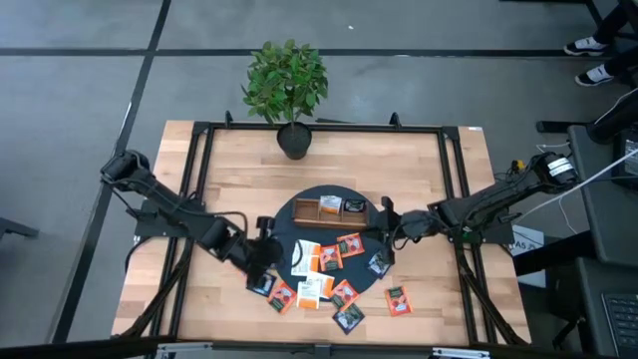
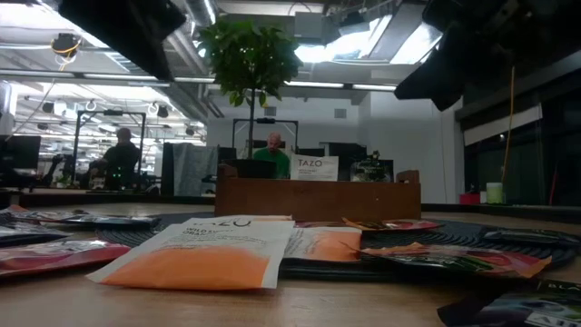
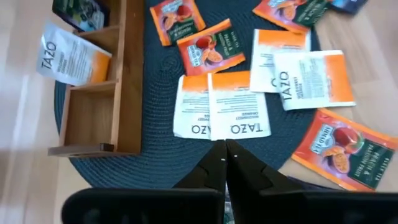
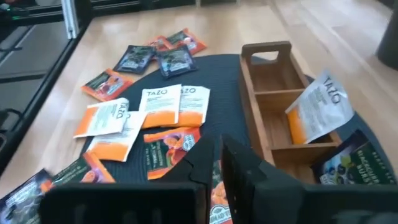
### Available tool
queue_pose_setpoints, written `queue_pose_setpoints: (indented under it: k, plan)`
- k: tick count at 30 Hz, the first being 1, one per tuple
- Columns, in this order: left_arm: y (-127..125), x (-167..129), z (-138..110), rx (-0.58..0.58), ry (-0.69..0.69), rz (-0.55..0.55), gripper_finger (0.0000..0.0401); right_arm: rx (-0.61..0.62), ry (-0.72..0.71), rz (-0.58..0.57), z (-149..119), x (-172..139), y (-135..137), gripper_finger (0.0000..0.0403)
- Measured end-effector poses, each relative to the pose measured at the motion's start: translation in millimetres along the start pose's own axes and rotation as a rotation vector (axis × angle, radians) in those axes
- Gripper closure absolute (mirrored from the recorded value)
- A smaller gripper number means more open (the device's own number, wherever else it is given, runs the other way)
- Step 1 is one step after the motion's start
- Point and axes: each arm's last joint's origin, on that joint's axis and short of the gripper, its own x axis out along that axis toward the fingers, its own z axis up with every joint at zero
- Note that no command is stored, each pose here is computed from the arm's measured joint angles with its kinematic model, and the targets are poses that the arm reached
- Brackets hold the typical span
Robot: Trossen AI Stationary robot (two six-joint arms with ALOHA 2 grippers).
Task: Pick & Place Tea
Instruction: Put the orange tea bag into the left side of the wooden organizer
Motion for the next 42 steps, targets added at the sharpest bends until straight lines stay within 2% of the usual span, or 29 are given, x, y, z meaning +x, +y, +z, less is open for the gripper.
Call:
queue_pose_setpoints:
  k: [5,12,22,29,35,42]
  plan:
    - [-23.3,-12.1,-4.3,0.043,-0.068,0.006,0.0399,0.042,-0.001,0.009,-0.8,-1.0,3.2,0.0397]
    - [-58.6,-29.5,-2.1,0.124,-0.123,0.009,0.0399,0.075,-0.028,-0.049,-0.2,-1.7,3.5,0.0386]
    - [-105.6,-30.1,5.4,0.23,0.007,0.036,0.0399,0.164,-0.031,-0.062,-0.9,-0.4,3.3,0.0394]
    - [-144.0,-36.5,13.5,0.291,0.034,0.043,0.0399,0.149,0.015,-0.101,-11.0,10.6,3.7,0.0388]
    - [-165.9,-38.7,24.5,0.302,0.09,0.065,0.0399,0.144,0.015,-0.102,-15.0,18.9,5.5,0.0398]
    - [-180.4,-19.2,15.6,0.398,0.168,0.062,0.0398,0.171,-0.051,-0.078,-10.6,23.6,8.5,0.0383]
